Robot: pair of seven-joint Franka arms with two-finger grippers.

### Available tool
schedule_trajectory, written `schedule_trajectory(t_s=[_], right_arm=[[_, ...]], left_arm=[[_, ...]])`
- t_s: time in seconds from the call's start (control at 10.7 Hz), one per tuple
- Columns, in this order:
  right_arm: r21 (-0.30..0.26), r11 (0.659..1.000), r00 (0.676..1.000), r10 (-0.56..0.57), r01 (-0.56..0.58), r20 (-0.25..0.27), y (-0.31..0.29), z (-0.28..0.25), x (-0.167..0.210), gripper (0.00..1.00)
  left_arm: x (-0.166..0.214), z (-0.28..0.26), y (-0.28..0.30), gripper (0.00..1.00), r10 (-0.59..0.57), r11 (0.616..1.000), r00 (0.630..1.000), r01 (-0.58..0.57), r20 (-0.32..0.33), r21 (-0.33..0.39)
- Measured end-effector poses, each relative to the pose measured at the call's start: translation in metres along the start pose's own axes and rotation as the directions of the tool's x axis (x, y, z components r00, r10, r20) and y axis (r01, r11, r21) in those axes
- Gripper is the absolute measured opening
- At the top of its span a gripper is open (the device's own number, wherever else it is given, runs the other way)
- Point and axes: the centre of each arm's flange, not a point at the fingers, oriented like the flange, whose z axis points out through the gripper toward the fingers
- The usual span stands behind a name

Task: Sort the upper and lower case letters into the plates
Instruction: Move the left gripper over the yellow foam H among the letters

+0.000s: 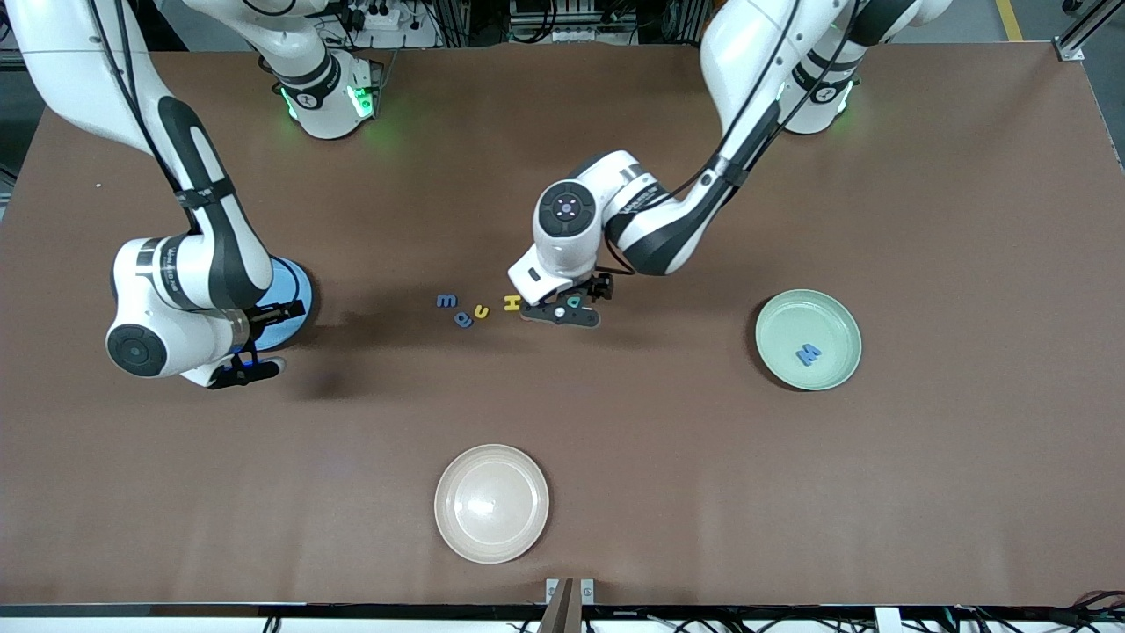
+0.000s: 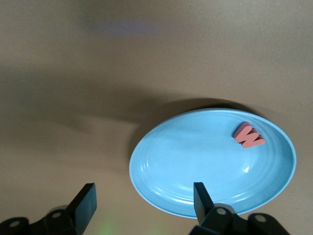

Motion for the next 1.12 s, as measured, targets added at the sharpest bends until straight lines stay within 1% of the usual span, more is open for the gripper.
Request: schedule_trajectory(t_s=[0.09, 0.19, 0.28, 0.37, 0.47, 0.66, 0.75, 0.94, 1.12], right_arm=[[0.009, 1.000, 1.000, 0.002, -0.002, -0.008, -0.002, -0.003, -0.002, 0.89], [0.020, 1.000, 1.000, 0.005, -0.005, -0.029, -0.004, -0.006, -0.004, 0.90], [0.025, 1.000, 0.998, 0.004, -0.003, -0.061, -0.009, -0.006, -0.006, 0.93], [0.021, 1.000, 0.996, 0.002, 0.000, -0.085, -0.020, -0.007, -0.010, 0.93], [0.012, 1.000, 0.995, 0.000, 0.002, -0.097, -0.034, -0.008, -0.014, 0.95], [-0.001, 1.000, 0.994, -0.010, 0.010, -0.110, -0.050, -0.010, -0.019, 0.97], [-0.004, 1.000, 0.993, -0.014, 0.013, -0.114, -0.052, -0.008, -0.019, 1.00], [-0.004, 1.000, 0.993, -0.013, 0.013, -0.115, -0.052, -0.002, -0.020, 1.00], [-0.004, 1.000, 0.993, -0.013, 0.013, -0.115, -0.052, -0.001, -0.020, 1.00]], left_arm=[[-0.006, 0.009, 0.008, 1.00, -0.027, 1.000, 1.000, 0.028, -0.010, 0.012], [-0.012, 0.016, 0.018, 1.00, -0.065, 0.998, 0.998, 0.065, -0.019, 0.024], [-0.018, 0.023, 0.028, 1.00, -0.116, 0.993, 0.993, 0.117, -0.029, 0.031], [-0.023, 0.030, 0.040, 1.00, -0.168, 0.985, 0.985, 0.170, -0.046, 0.036], [-0.025, 0.034, 0.049, 1.00, -0.201, 0.978, 0.977, 0.204, -0.065, 0.037], [-0.021, 0.034, 0.057, 1.00, -0.243, 0.969, 0.966, 0.245, -0.087, 0.017], [-0.017, 0.034, 0.058, 1.00, -0.251, 0.968, 0.963, 0.252, -0.096, 0.001], [-0.009, 0.043, 0.062, 1.00, -0.256, 0.967, 0.959, 0.251, -0.123, -0.051], [-0.009, 0.061, 0.062, 1.00, -0.255, 0.967, 0.960, 0.250, -0.120, -0.053]])
